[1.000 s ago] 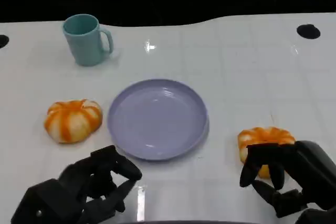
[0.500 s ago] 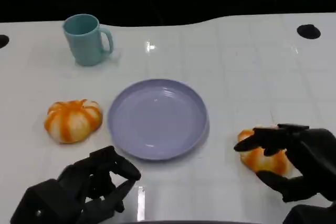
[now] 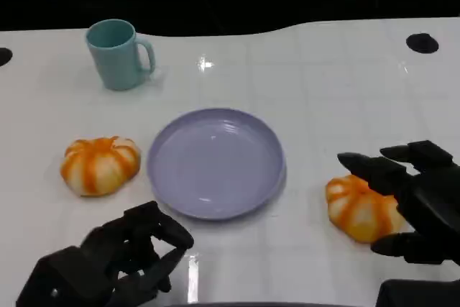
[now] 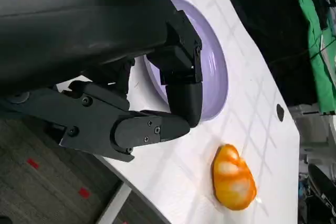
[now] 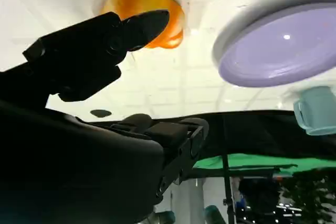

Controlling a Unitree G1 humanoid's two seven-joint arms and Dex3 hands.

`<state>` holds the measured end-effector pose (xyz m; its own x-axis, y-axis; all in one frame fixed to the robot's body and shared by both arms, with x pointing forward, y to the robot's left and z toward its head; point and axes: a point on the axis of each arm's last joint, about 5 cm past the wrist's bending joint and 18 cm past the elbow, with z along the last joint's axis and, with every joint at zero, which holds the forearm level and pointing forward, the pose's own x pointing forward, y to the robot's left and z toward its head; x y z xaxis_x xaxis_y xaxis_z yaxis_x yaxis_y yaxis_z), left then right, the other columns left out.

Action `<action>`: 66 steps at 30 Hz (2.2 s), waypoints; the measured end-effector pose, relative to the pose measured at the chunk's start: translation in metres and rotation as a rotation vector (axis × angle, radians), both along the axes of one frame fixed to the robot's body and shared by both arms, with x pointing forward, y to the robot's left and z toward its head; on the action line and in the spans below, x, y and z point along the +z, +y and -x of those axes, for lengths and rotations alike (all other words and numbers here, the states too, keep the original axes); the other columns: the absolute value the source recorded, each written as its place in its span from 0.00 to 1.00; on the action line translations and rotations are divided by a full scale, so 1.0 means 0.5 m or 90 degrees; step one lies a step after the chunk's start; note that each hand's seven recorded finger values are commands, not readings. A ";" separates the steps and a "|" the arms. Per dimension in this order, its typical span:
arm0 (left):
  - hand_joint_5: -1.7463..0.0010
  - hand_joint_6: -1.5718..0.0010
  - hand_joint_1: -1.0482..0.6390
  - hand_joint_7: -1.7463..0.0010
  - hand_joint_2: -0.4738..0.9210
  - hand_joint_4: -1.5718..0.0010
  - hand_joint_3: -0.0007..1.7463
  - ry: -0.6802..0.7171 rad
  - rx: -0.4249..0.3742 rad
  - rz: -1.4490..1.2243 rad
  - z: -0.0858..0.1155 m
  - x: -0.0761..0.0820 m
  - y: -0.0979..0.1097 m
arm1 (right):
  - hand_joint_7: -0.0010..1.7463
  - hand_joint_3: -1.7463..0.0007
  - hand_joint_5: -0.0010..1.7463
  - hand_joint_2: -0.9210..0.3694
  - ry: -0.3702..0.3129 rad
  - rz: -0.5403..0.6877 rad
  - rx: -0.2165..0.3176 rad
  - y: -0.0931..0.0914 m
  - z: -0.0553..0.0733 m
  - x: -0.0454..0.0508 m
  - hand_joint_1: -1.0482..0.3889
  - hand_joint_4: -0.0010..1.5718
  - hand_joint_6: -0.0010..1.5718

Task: Grasp the bread from the table and place it into the plate.

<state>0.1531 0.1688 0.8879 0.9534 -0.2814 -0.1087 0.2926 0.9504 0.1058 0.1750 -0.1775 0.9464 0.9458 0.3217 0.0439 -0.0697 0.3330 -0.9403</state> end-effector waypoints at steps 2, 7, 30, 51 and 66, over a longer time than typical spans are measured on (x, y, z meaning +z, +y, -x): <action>0.00 0.63 0.39 0.23 1.00 0.59 0.27 0.000 -0.002 0.000 0.000 0.000 -0.001 | 0.01 1.00 0.27 0.12 0.010 0.010 -0.002 0.001 0.000 0.001 0.39 0.00 0.18; 0.00 0.63 0.39 0.23 1.00 0.57 0.27 0.001 -0.002 0.001 0.000 0.000 -0.002 | 0.01 1.00 0.29 0.11 0.035 0.028 0.004 0.008 -0.004 -0.008 0.38 0.00 0.19; 0.00 0.63 0.40 0.23 1.00 0.59 0.28 -0.001 -0.001 0.000 0.004 0.010 -0.003 | 0.01 0.97 0.27 0.00 0.176 0.111 -0.040 0.034 -0.106 -0.101 0.35 0.05 0.20; 0.00 0.63 0.40 0.23 1.00 0.59 0.27 0.004 0.000 0.003 0.006 0.013 -0.004 | 1.00 0.20 1.00 0.51 -0.061 -0.132 0.010 0.059 -0.147 -0.172 0.68 0.64 0.49; 0.00 0.63 0.41 0.22 1.00 0.57 0.27 0.003 -0.002 0.006 0.006 0.014 -0.007 | 0.98 0.23 1.00 0.48 -0.124 -0.242 0.059 0.089 -0.162 -0.112 0.71 0.63 0.49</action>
